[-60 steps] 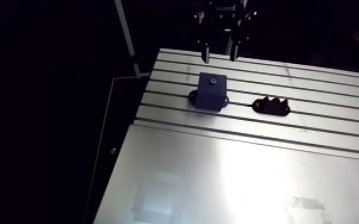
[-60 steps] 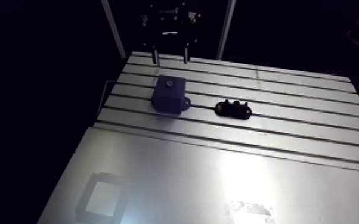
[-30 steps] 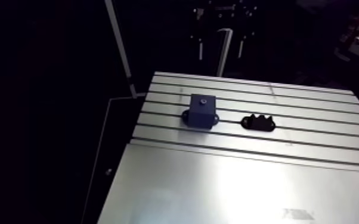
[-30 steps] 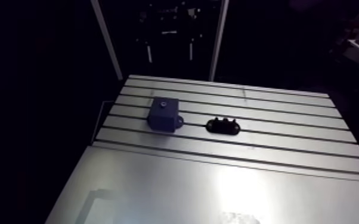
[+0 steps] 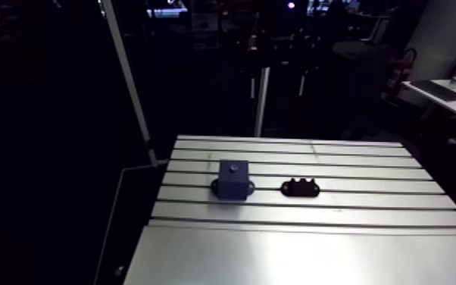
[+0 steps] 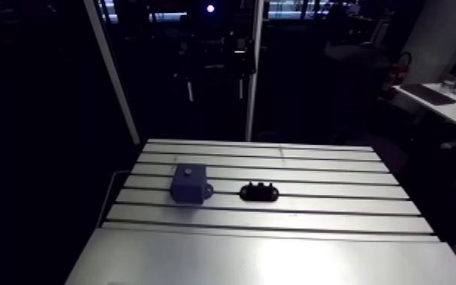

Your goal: Pick up the M10 bolt and insert it into the hole until fully seated.

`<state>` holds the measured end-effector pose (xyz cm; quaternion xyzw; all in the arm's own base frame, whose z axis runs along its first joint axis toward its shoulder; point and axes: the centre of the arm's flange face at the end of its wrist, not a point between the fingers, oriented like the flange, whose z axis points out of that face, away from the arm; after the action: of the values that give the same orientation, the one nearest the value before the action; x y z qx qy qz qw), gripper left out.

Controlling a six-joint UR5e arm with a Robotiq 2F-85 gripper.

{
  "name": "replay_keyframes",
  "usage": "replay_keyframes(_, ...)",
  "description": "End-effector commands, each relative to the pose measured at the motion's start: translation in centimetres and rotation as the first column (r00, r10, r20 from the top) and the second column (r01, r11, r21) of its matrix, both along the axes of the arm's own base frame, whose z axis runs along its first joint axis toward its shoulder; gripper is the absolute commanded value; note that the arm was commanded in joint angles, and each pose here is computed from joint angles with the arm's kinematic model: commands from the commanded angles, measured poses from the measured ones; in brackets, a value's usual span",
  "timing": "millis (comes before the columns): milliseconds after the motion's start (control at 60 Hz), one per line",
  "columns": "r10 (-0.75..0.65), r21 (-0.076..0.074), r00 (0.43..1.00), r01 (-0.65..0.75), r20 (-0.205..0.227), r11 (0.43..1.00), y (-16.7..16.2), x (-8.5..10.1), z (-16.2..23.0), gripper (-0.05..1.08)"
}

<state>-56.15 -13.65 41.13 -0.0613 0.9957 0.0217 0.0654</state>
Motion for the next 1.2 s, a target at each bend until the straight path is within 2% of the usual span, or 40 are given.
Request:
replay_keyframes(17, -0.111, -0.005, 0.989, 0.111, -0.098, 0.994, 4.8, 5.0, 3.2, 0.0)
replay_keyframes(333, -0.135, -0.011, 0.984, 0.135, -0.116, 0.991, 5.7, 4.6, 3.7, 0.0)
replay_keyframes(383, -0.14, -0.02, 0.982, 0.138, -0.124, 0.99, 5.8, 4.1, 4.2, 0.0)
replay_keyframes(433, -0.139, -0.025, 0.98, 0.137, -0.144, 0.99, 5.8, 3.5, 5.6, 0.0)
replay_keyframes(483, -0.138, -0.028, 0.98, 0.135, -0.146, 0.99, 5.7, 3.0, 6.0, 0.0)
replay_keyframes(533, -0.138, -0.032, 0.982, 0.135, -0.131, 0.99, 5.8, 2.0, 6.6, 0.0)
replay_keyframes(700, -0.137, -0.039, 0.985, 0.133, -0.104, 0.99, 5.7, 0.9, 8.1, 0.0)
replay_keyframes(1200, -0.127, -0.041, 0.99, 0.124, -0.063, 0.991, 5.3, 1.2, 7.3, 0.0)
